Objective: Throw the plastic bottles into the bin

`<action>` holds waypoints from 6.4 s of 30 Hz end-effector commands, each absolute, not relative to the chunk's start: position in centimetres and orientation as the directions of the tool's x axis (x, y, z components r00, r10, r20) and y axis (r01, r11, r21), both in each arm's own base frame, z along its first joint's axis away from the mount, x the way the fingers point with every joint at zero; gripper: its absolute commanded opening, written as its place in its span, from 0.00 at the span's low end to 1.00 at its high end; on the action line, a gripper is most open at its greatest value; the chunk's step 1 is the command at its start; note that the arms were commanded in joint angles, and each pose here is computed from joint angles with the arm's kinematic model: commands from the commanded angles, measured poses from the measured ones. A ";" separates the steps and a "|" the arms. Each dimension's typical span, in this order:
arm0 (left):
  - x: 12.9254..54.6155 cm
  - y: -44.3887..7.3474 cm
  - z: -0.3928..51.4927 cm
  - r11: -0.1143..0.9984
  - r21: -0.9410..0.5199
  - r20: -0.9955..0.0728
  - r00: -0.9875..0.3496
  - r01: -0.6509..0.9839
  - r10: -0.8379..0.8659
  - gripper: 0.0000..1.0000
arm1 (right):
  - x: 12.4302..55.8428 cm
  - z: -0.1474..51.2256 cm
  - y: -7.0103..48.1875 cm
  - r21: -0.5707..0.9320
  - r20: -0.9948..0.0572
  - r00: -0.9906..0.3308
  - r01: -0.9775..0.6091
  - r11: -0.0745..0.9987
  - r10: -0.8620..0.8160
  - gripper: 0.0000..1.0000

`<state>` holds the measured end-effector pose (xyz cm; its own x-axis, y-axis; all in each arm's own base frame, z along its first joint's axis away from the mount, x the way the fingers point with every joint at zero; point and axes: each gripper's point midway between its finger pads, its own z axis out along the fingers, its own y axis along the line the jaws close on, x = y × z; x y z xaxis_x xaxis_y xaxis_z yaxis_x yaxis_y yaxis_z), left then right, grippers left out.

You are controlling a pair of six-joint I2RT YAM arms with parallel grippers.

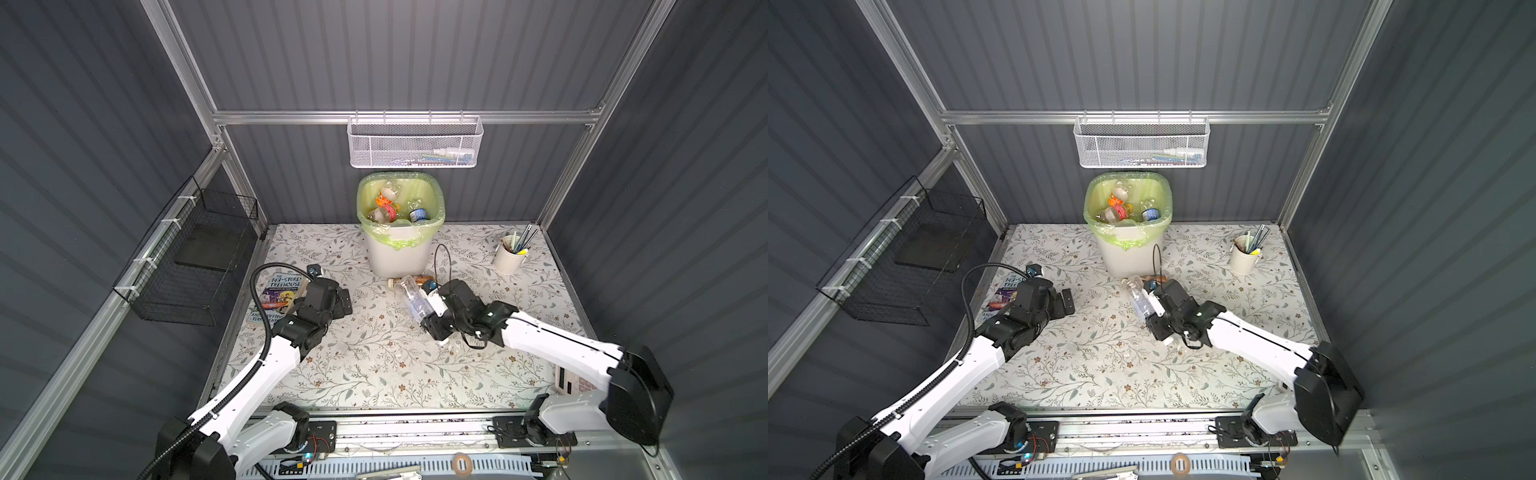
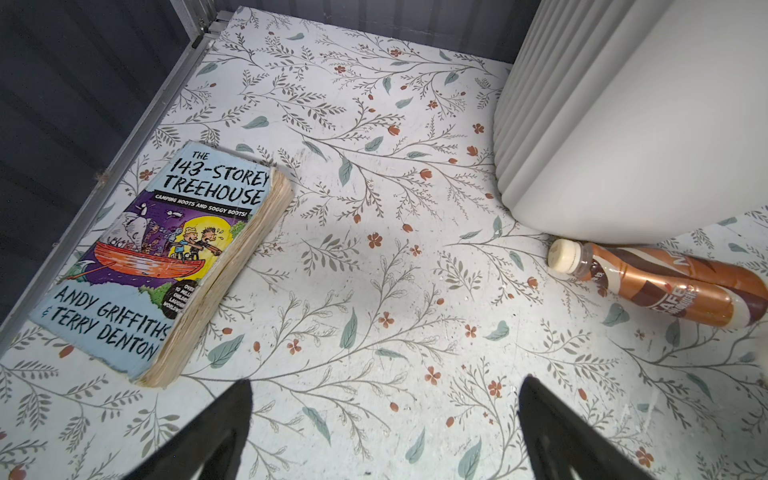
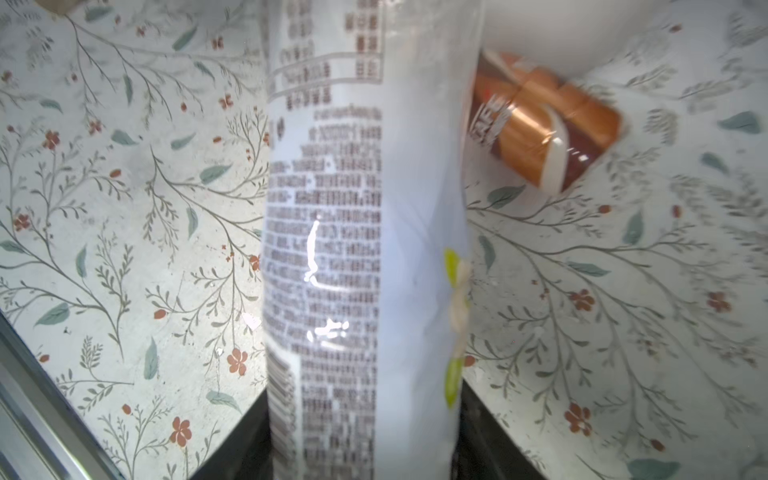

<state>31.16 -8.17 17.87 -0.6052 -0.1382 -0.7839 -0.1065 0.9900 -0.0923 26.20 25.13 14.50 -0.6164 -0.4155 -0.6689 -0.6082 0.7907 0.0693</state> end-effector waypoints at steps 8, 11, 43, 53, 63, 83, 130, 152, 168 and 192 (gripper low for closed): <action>30.9 -8.0 17.9 0.995 -0.066 -0.789 -0.606 -0.079 -0.101 1.00 | 27.9 29.7 20.7 0.085 -0.958 -0.281 -0.468 0.880 -0.057 0.56; 30.9 -8.0 17.8 0.995 -0.070 -0.787 -0.608 -0.075 -0.101 1.00 | 29.0 33.5 20.0 0.112 -0.975 -0.221 -0.454 0.884 0.010 0.56; 31.2 -9.9 16.4 0.995 -0.096 -0.731 -0.678 -0.013 -0.079 1.00 | 44.5 41.4 21.1 0.274 -0.923 -0.358 -0.354 0.894 0.141 0.99; 30.8 -9.4 15.9 0.996 -0.082 -0.735 -0.674 -0.026 -0.078 1.00 | 43.0 35.0 18.9 0.229 -0.895 -0.437 -0.286 0.930 0.086 0.99; 30.7 -9.7 14.6 0.995 -0.101 -0.719 -0.690 -0.019 -0.086 1.00 | 40.4 23.4 19.7 0.253 -0.816 -0.579 -0.332 0.909 0.015 0.99; 30.2 -10.2 13.3 0.995 -0.098 -0.690 -0.721 0.011 -0.060 1.00 | 42.5 10.1 22.8 0.455 -0.649 -0.757 -0.299 0.839 0.082 0.99; 30.1 -10.6 12.6 0.992 -0.122 -0.679 -0.731 0.017 -0.071 1.00 | 36.9 8.9 24.5 0.145 -0.590 -0.775 -0.378 0.915 -0.226 0.99; 29.7 -10.4 12.2 0.992 -0.124 -0.671 -0.738 0.012 -0.075 1.00 | 39.7 7.8 27.2 -0.034 -0.646 -0.632 -0.536 0.843 -0.428 0.99; 29.5 -10.4 12.0 0.992 -0.129 -0.670 -0.738 0.013 -0.077 1.00 | 35.2 8.7 30.1 0.187 -0.611 -0.712 -0.555 0.810 -0.347 0.96; 29.2 -10.3 11.8 0.991 -0.134 -0.667 -0.740 0.009 -0.083 1.00 | 39.3 8.8 28.2 -0.389 -0.524 -0.477 -0.603 0.696 -0.706 0.99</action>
<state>29.35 -10.38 11.98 -0.7397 -0.0651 -0.6698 0.0169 0.9932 -0.1152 38.96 28.17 9.25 -0.5215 -0.6276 -0.5781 -0.5779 0.7582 -0.3019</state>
